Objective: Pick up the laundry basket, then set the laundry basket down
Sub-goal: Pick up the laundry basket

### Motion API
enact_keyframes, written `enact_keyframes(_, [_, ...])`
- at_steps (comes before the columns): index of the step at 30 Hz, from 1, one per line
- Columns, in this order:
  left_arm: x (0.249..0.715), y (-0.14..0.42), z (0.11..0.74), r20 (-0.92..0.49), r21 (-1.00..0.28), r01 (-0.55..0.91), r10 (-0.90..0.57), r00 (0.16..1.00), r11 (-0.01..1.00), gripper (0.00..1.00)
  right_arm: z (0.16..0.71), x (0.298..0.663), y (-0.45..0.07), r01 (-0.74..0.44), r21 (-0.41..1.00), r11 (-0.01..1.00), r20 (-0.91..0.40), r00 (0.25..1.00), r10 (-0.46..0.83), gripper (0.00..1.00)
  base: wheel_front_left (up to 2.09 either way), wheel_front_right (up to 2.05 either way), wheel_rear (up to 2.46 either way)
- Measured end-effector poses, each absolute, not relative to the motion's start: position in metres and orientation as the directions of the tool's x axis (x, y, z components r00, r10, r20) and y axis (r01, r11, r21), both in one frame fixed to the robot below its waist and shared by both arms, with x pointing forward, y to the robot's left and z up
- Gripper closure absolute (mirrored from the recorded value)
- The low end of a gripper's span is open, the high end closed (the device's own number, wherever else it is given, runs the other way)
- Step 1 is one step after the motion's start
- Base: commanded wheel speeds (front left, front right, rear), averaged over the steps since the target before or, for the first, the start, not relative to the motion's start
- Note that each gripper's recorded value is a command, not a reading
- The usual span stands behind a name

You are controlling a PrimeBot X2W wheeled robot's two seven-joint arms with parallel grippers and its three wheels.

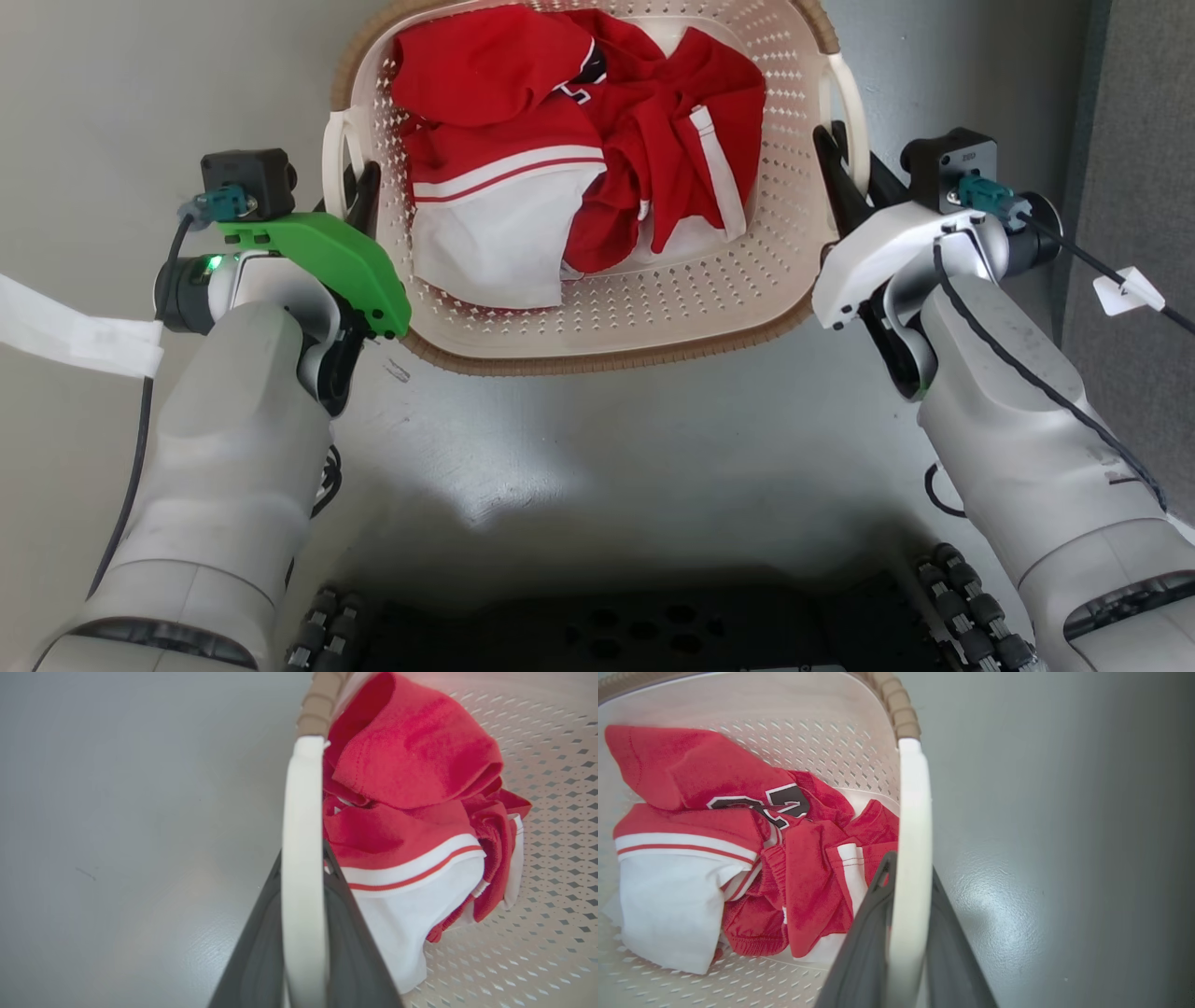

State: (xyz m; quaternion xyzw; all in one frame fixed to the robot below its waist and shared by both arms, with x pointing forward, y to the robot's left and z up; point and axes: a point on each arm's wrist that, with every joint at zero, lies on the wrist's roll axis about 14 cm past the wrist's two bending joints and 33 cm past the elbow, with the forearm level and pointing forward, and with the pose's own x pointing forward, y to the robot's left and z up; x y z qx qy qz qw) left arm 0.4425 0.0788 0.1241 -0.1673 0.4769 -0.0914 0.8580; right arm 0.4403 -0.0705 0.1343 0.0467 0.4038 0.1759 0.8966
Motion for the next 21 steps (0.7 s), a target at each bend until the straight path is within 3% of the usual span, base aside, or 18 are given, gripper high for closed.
enact_keyframes(21, [0.446,0.076,0.158,-0.778,-0.368,0.005,-0.310,0.546,0.930,1.00,0.163,0.444,-0.073,-0.259,0.236,0.936,-0.705,0.617,0.349,1.00,0.00,0.00,0.00])
